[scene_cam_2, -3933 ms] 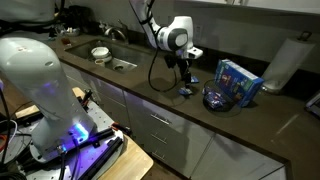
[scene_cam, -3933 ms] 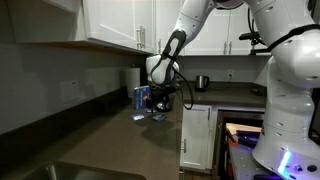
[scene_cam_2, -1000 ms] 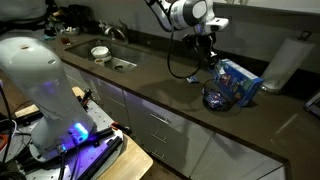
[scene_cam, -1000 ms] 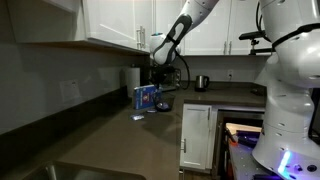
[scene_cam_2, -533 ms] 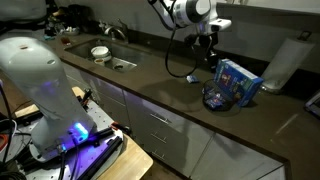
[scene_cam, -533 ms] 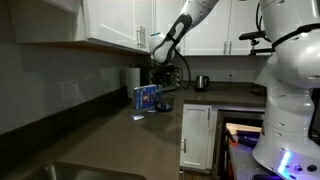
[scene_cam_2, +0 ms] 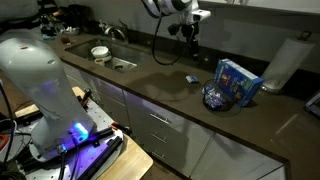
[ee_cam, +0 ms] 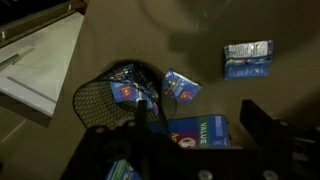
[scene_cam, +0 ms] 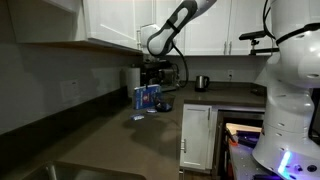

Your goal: Pick the sachet and put it in the basket

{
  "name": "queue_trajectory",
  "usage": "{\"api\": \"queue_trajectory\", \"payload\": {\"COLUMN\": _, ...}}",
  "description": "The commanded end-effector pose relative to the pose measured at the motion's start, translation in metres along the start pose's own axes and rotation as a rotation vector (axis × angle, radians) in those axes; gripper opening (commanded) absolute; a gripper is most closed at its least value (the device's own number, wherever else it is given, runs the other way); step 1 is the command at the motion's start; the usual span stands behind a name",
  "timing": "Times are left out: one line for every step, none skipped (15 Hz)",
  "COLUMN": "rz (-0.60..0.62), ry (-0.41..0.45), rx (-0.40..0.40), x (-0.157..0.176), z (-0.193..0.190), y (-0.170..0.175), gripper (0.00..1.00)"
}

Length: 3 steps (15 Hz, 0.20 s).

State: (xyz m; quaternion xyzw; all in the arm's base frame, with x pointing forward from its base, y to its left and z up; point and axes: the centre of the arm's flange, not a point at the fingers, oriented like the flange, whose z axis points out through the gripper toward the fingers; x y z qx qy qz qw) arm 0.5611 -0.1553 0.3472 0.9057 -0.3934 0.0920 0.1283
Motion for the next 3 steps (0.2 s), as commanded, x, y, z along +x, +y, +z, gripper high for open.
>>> {"api": "queue_trajectory", "payload": {"rz": -0.097, "ry": -0.091, "rx": 0.014, "x": -0.033, "z": -0.022, "y": 0.007, "gripper": 1.00}}
{"api": "queue_trajectory", "payload": {"rz": -0.133, "ry": -0.119, "rx": 0.019, "x": -0.041, "z": -0.023, "y": 0.006, "gripper": 1.00}}
{"api": "queue_trajectory", "payload": {"rz": -0.199, "ry": -0.144, "rx": 0.023, "x": -0.050, "z": -0.025, "y": 0.007, "gripper": 1.00}}
